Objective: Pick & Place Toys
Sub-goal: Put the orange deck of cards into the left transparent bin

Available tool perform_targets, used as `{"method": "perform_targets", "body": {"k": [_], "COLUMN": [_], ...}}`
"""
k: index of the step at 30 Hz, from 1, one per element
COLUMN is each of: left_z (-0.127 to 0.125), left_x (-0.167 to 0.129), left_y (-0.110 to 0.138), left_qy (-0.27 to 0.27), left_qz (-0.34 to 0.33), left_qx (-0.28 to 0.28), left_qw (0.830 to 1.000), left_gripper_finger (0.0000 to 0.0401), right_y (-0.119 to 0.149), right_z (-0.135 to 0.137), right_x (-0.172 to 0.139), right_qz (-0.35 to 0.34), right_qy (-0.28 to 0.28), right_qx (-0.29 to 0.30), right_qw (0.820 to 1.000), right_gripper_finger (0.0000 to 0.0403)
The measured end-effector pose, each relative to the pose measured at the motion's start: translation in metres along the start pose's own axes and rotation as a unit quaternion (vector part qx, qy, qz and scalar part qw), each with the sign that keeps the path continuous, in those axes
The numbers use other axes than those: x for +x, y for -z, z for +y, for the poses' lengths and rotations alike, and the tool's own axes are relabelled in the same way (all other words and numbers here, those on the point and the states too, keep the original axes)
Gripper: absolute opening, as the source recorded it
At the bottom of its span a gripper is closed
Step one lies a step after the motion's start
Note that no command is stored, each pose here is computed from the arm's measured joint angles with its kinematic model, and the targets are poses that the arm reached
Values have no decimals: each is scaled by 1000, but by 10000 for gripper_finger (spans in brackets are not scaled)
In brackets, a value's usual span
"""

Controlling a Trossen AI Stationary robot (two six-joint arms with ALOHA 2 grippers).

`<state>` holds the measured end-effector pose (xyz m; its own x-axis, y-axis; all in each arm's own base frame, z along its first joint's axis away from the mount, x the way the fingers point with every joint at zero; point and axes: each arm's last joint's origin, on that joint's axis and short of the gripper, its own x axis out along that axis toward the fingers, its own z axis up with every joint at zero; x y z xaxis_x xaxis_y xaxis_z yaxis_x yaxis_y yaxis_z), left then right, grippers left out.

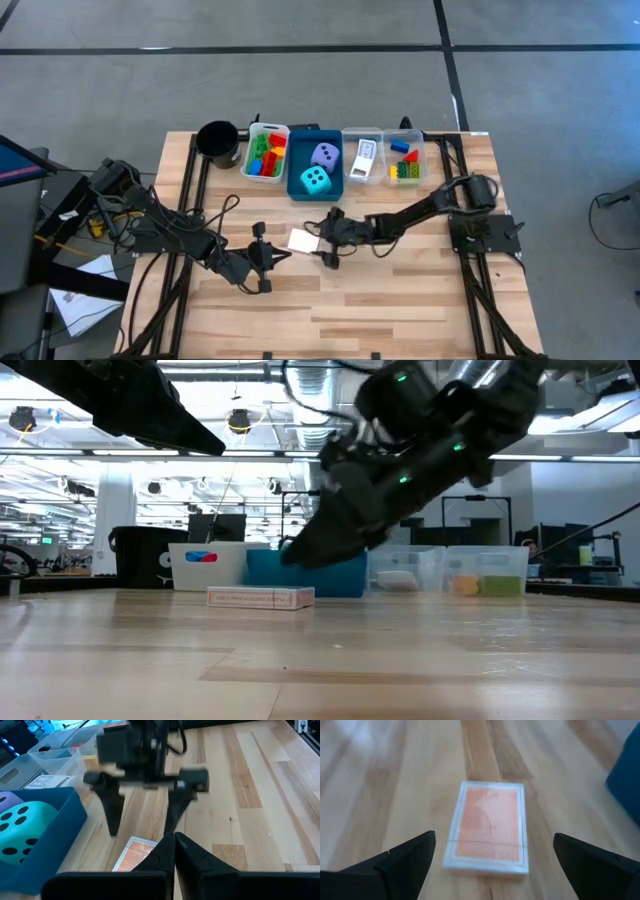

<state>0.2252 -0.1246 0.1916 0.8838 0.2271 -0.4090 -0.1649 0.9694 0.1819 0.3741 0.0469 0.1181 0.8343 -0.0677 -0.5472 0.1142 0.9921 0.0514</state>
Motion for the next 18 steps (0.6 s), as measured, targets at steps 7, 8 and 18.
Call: {"method": "perform_targets", "body": {"k": [7, 8, 18], "left_z": [0, -1, -2], "left_x": [0, 0, 0], "left_y": [0, 0, 1], "left_qy": [4, 9, 23], "left_qz": [1, 2, 9], "left_qx": [0, -1, -11], "left_qw": [1000, 1000, 1000], "left_gripper_finger": [0, 0, 0], "right_y": [6, 5, -13], "right_z": [24, 27, 35], "right_x": [60, 67, 86], "right_qz": [38, 46, 91], "right_qy": [2, 5, 52], "right_qx": [-29, -31, -56], "right_qw": [999, 998, 993], "right_gripper_finger": [398, 398, 369]}}
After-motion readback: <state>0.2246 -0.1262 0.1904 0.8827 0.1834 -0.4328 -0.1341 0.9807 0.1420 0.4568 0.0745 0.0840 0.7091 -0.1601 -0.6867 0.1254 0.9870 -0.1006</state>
